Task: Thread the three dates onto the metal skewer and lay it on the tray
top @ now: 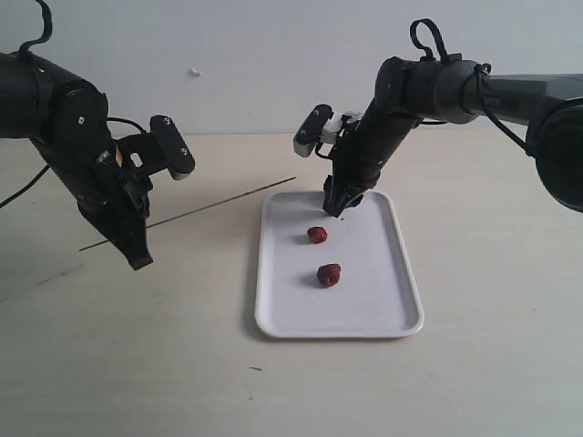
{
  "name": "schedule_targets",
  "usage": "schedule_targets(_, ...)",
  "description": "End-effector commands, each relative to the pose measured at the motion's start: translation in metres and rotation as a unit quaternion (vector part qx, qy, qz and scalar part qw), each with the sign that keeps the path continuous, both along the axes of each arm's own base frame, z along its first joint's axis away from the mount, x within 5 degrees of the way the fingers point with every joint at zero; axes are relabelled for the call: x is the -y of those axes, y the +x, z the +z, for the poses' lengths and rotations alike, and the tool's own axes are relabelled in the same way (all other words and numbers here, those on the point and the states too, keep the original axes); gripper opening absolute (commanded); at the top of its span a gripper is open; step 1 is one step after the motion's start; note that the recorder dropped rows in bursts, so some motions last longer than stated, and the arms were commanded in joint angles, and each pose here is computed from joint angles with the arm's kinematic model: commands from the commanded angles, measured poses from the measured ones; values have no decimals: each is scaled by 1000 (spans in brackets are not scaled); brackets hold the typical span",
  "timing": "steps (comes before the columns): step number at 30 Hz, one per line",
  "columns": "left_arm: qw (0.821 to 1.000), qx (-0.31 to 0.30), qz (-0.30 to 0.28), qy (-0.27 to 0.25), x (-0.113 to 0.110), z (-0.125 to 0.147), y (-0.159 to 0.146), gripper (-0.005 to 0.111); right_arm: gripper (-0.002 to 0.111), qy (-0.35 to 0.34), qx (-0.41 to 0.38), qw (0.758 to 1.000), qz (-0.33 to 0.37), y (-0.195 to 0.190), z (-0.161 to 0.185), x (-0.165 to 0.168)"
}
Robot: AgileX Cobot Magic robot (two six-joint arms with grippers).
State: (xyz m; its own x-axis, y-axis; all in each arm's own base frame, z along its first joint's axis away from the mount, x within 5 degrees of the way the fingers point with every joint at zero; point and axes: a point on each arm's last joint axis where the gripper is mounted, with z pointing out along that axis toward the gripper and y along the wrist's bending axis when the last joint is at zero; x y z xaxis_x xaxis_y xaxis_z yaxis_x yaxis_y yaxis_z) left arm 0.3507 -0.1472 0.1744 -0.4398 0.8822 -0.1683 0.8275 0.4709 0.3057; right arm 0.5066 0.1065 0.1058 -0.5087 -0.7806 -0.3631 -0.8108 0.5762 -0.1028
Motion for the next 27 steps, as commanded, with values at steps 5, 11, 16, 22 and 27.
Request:
schedule_targets(5,1000,9,3,-6,1,1,2,0,30,-7,11,1000,0,3,-4,1)
schedule_targets(11,1000,10,2,-7,1,1,2,0,30,0,12,1000,-23,4,-3,1)
schedule_targets(16,1000,12,2,-8,1,1,3,0,29,7,7,999,-43,4,-3,1)
schedule_targets(22,1000,14,1,-9,1,1,3,0,28,11,4,998,-56,4,-3,1)
schedule_targets(27,1000,18,1,-13,2,2,4,0,23,19,-2,997,-79,4,-3,1)
